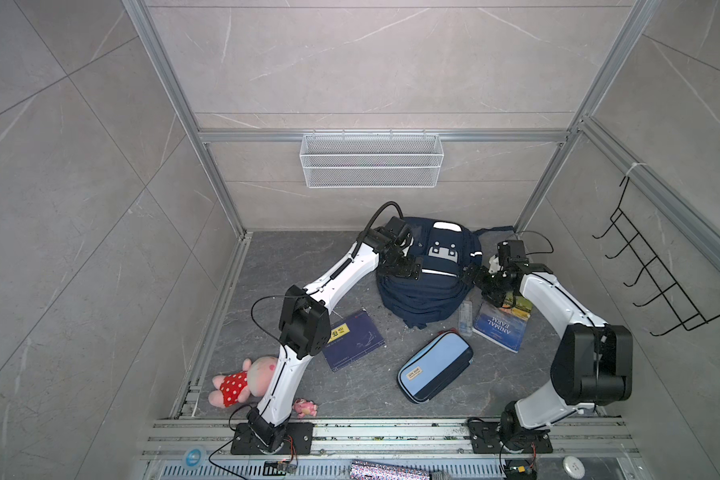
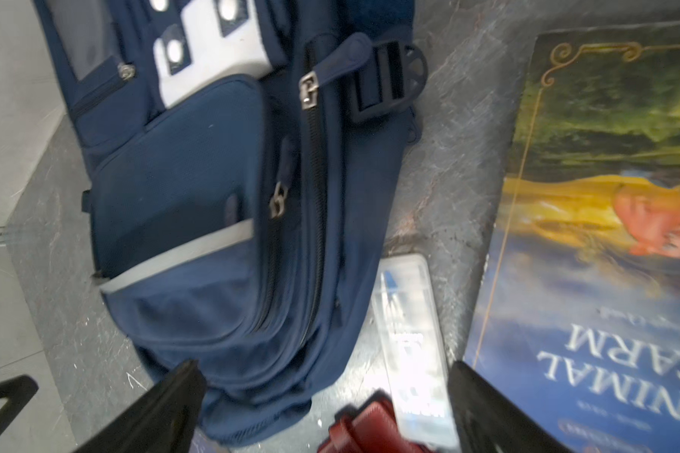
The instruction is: Pack the student bag
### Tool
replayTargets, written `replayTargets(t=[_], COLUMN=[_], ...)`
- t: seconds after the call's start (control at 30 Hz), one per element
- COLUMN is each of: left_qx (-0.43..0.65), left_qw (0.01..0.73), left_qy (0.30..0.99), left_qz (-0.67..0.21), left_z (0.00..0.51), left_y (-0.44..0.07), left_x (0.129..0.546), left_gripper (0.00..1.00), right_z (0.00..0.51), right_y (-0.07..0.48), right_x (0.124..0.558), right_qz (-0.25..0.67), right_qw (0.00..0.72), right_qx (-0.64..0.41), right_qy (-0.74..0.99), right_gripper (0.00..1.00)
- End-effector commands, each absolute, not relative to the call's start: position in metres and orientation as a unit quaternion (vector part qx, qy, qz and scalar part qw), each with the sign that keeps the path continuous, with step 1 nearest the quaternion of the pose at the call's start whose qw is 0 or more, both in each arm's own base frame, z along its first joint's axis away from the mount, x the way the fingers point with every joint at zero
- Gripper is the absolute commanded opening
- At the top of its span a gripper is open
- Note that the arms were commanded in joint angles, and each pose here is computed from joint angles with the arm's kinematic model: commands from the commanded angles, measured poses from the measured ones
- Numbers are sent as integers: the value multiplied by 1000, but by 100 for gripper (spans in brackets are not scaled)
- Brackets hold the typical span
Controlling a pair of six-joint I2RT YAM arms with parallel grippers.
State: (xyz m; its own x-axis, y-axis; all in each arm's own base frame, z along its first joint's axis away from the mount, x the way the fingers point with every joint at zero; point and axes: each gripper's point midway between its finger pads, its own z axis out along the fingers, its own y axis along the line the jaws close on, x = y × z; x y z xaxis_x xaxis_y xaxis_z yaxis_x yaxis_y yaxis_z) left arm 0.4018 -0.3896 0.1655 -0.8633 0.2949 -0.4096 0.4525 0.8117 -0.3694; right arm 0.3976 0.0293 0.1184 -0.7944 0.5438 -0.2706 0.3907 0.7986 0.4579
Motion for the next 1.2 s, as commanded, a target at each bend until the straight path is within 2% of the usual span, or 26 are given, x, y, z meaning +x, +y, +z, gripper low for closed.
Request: replayTargets(t=[0.0,0.2,0.4,0.63,0.93,1.0,1.1,1.17], left_qx=[179,170,159,136,94,89,96,109], left_qw=[152,139,108,74,92,103,128,158], left_qy=[942,945,952,956,961,963,969,970], left_qz=[-241,-242,-239,-249,-243,-232,-187,-152], left_z=[163,130,95,68,81,88,100,116], left_y=[-380,-384,-384,-373,-341,-332,-310,-295], left_x=[415,433,426,401,370,367,366,369], left_gripper=[87,85,83,70,65,66,79,91], right_z=[114,97,79,92,96,100,109,117], right_y=[31,40,55,112,187,198,202,200], right_x=[422,447,451,447,440,440,439,435], right_qz=[235,263,273,273,321,330,343,340], right_qw=[207,198,173,168,150,148,149,154], right_qx=[254,218,177,83,47,40,42,41], right_qy=[915,919,929,943,934,932,926,927], right_gripper=[97,93,85,73,66,66,67,69])
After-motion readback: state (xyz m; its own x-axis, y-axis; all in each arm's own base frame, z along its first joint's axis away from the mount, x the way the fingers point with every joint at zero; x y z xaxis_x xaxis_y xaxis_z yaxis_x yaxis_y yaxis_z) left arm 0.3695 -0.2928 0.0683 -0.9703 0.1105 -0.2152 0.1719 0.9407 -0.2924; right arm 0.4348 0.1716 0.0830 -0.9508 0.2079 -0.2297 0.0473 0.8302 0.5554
